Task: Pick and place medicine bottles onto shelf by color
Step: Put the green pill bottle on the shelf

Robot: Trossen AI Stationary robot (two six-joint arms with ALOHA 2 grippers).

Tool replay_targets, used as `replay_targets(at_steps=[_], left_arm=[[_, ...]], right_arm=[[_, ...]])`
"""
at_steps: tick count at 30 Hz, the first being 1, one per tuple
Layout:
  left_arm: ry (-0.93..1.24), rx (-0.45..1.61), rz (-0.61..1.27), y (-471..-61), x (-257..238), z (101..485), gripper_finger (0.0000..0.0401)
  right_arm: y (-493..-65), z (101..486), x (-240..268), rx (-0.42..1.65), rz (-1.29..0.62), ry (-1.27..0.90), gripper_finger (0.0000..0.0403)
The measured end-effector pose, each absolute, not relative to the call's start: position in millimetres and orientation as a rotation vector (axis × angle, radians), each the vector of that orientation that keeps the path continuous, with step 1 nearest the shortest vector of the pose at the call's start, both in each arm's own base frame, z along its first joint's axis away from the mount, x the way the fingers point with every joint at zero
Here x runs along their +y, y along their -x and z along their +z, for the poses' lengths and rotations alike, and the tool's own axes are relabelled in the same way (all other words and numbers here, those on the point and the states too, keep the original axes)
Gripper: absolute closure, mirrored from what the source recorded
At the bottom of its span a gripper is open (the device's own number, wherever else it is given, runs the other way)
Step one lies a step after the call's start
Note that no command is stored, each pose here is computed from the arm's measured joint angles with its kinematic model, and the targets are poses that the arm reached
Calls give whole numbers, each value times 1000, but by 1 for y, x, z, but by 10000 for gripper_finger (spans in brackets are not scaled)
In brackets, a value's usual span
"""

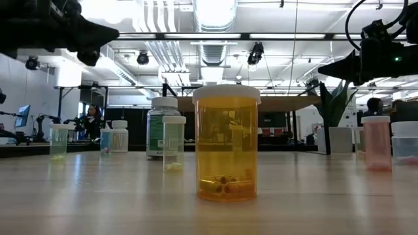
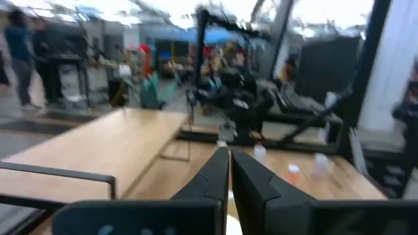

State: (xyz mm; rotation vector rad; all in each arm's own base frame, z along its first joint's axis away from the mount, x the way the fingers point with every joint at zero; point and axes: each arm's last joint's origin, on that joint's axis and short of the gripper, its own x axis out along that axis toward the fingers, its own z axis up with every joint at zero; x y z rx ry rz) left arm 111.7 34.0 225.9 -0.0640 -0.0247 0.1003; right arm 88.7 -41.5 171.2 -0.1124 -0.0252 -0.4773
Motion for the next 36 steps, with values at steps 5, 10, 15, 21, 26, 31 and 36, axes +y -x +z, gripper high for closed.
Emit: replay_targets(at_steps=[5, 10, 15, 21, 26, 31, 36], left_arm=[[51, 99, 69, -126, 35, 242, 401], [46, 238, 37, -148, 39, 259, 401], [-10, 365, 5, -173, 44, 272, 378], [44, 541, -10, -201, 52, 285, 305], [48, 625, -51, -223, 49, 293, 238], [23, 681, -112, -244, 39, 287, 183], [-4, 753, -117, -263, 32, 272, 153]], right_arm=[[-89, 171, -41, -25, -477, 112, 394], [-89, 171, -41, -25, -477, 112, 394], [-89, 171, -41, -25, -477, 112, 394], [-89, 171, -41, -25, -477, 112, 394], [-89, 171, -42, -25, -477, 112, 394], [-89, 171, -42, -25, -477, 112, 394], [-89, 171, -42, -25, -477, 112, 394]])
